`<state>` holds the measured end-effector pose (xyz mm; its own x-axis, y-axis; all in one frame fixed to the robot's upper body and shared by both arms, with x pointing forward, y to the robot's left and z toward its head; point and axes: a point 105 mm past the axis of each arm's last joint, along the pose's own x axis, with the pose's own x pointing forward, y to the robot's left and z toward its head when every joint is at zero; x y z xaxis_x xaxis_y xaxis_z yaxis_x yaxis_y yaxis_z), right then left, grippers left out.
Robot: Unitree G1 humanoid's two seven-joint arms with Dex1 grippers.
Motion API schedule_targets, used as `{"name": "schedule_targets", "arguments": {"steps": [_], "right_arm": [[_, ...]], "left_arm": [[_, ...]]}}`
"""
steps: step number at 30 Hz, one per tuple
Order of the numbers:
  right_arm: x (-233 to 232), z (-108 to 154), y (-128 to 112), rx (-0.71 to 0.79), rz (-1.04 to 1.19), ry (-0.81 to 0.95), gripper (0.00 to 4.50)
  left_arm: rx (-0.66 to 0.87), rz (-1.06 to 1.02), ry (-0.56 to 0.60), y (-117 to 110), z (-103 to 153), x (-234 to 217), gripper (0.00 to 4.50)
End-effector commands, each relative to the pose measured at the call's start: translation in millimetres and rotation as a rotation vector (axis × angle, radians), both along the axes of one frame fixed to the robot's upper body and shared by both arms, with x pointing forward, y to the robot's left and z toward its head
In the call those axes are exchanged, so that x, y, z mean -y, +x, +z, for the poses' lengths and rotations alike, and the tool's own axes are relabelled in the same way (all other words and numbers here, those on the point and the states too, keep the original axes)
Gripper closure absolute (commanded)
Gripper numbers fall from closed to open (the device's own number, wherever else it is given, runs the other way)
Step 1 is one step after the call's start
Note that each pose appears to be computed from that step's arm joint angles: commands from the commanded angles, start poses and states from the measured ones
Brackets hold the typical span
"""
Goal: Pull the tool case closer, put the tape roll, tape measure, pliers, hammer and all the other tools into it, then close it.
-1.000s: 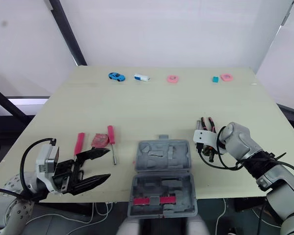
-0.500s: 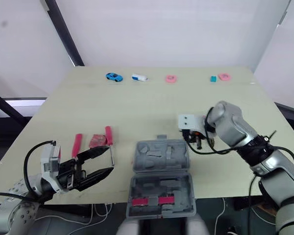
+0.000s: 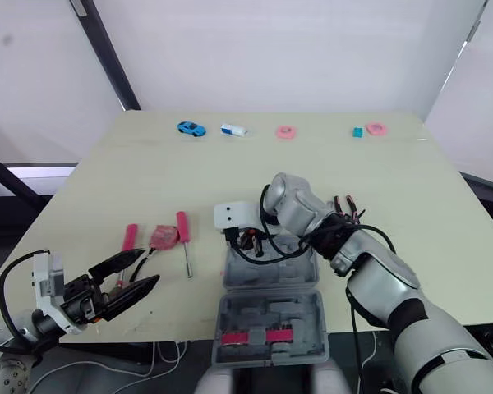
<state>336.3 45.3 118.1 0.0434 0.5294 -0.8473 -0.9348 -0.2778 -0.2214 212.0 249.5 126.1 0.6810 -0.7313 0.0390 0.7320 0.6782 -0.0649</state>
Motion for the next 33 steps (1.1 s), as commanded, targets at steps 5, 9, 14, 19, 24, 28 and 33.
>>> {"name": "schedule_targets", "arguments": {"steps": [5,9,14,19,24,28,33], "right_arm": [[-19,1,4,0.023,0.044,-0.003,4.44],[-27,-1,3,0.02,0.056,-0.006,4.44],[-31,-7,3,0.021,0.062,-0.016,4.44],[-32,-11,5,0.023,0.058,-0.021,4.44],[-30,-15,8,0.03,0.049,-0.027,4.16],[-29,-16,11,0.038,0.045,-0.026,2.61],[-32,-8,12,0.023,0.03,0.033,1.74]], "left_arm": [[0.021,0.001,0.021,-2,7,-3,0.0],[0.018,-0.003,0.021,-1,7,-3,0.0],[0.017,-0.006,0.024,1,7,-1,0.0],[0.017,-0.007,0.027,1,7,0,0.0],[0.015,-0.01,0.03,2,6,1,0.0],[0.014,-0.01,0.033,1,6,0,0.0],[0.014,-0.01,0.031,1,5,1,0.0]]}}
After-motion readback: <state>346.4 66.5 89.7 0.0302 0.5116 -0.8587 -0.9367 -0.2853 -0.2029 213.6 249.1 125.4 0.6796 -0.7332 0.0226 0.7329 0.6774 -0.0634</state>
